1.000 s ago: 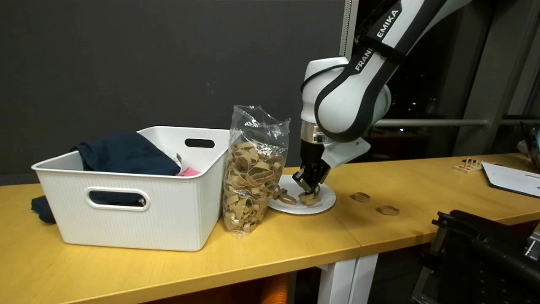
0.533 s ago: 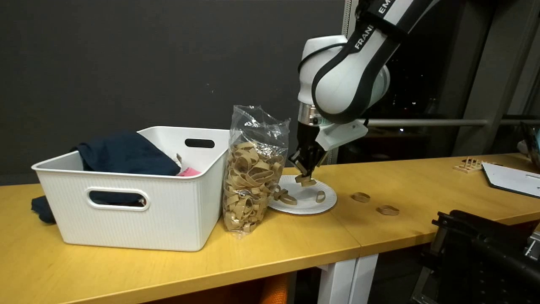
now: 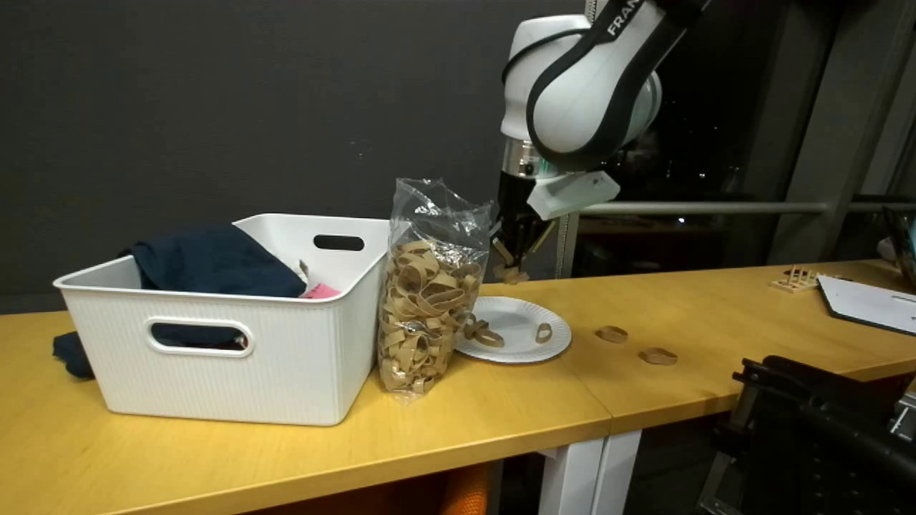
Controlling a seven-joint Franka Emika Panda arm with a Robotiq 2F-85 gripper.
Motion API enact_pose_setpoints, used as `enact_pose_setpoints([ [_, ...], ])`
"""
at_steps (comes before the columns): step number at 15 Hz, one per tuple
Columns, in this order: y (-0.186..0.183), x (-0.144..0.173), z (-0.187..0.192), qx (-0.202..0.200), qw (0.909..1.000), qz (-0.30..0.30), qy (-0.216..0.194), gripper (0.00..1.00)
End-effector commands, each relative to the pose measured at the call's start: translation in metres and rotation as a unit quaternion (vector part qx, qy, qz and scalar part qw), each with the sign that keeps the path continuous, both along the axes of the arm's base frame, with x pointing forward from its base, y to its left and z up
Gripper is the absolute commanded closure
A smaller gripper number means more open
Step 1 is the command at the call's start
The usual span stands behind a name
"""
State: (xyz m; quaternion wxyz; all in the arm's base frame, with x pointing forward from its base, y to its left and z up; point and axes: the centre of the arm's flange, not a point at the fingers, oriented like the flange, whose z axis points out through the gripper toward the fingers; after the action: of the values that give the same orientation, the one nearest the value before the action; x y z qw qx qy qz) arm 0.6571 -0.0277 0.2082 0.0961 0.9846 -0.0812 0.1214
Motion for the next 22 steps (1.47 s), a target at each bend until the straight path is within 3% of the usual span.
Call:
enact_pose_setpoints([
  [1,0.017,0.003,0.068,-0.024,0.9992,0.000,-0.032,0.99],
  [5,0.040,0.012,0.145,-0.022,0.9949,0.013,-0.097,0.99],
  [8,0.064,0.014,0.174,-0.004,0.9921,0.031,-0.121,0.99],
  [14,0.114,0.005,0.161,0.012,0.9927,0.062,-0.103,0.99],
  [22,0.134,-0.001,0.143,0.015,0.9945,0.069,-0.077,0.99],
])
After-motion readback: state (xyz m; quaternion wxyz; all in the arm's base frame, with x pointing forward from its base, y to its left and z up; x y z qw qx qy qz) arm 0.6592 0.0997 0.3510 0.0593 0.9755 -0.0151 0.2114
